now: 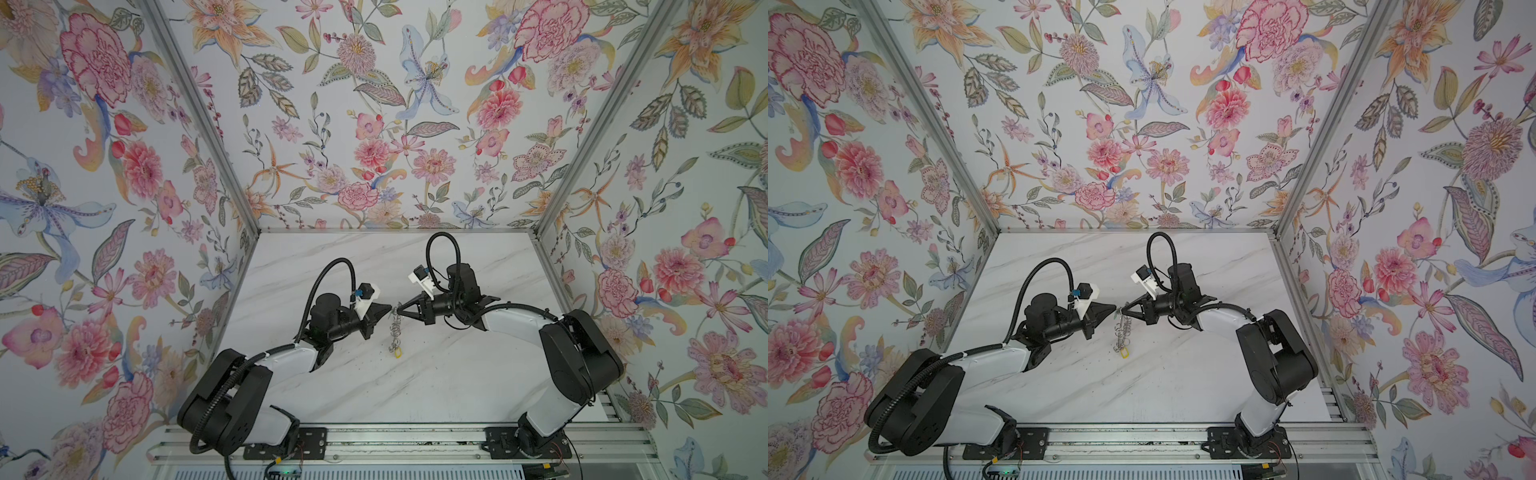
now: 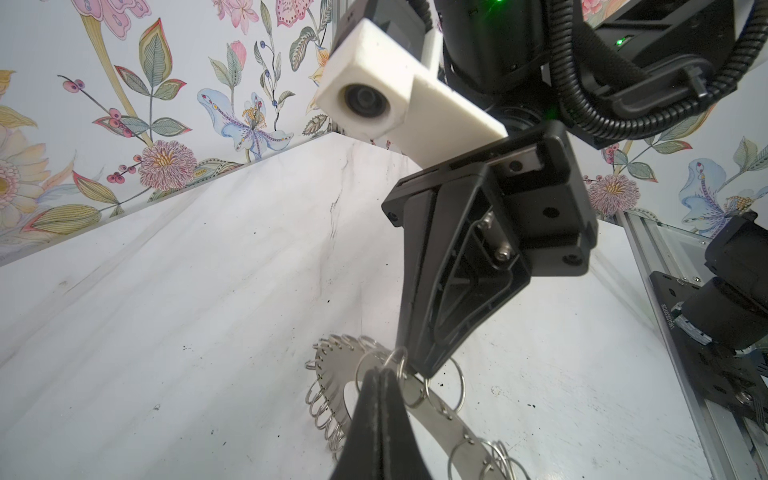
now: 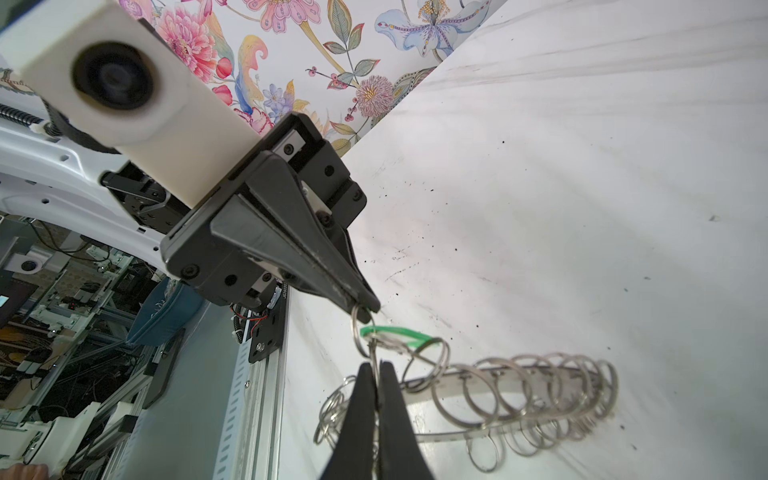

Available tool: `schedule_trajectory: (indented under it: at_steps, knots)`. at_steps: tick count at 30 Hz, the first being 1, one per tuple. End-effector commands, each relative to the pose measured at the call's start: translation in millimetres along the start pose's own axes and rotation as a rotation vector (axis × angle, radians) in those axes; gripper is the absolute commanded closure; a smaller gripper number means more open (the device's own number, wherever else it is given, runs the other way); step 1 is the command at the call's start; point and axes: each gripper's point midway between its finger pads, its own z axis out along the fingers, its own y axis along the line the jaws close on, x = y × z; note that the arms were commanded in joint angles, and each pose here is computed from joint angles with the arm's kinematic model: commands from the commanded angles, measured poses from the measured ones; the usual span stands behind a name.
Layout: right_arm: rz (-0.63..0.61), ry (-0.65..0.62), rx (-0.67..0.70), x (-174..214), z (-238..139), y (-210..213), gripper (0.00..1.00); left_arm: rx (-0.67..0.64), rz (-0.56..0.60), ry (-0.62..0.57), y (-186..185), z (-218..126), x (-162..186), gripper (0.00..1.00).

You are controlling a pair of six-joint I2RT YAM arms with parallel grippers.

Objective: Remove the keys from the keyring

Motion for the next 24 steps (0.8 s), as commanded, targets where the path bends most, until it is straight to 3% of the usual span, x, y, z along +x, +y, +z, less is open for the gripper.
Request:
schedule_trajectory:
  at_steps: [1, 10, 20, 24]
  knots:
    - [-0.016, -0.003, 0.031, -2, -7, -1, 0.99, -0.039, 0.053, -0.052, 6, -5, -17, 1.00]
    - [-0.057, -0.022, 0.097, -10, -14, -1, 1.00, -0.049, 0.059, -0.054, 7, -6, -18, 1.00]
    - [-0.231, -0.054, 0.379, -13, -23, -6, 1.00, -0.044, 0.056, -0.070, 5, -7, -20, 1.00]
    - [-0.283, -0.070, 0.428, -12, -21, -6, 1.00, -0.016, 0.042, -0.075, 1, -4, -19, 1.00]
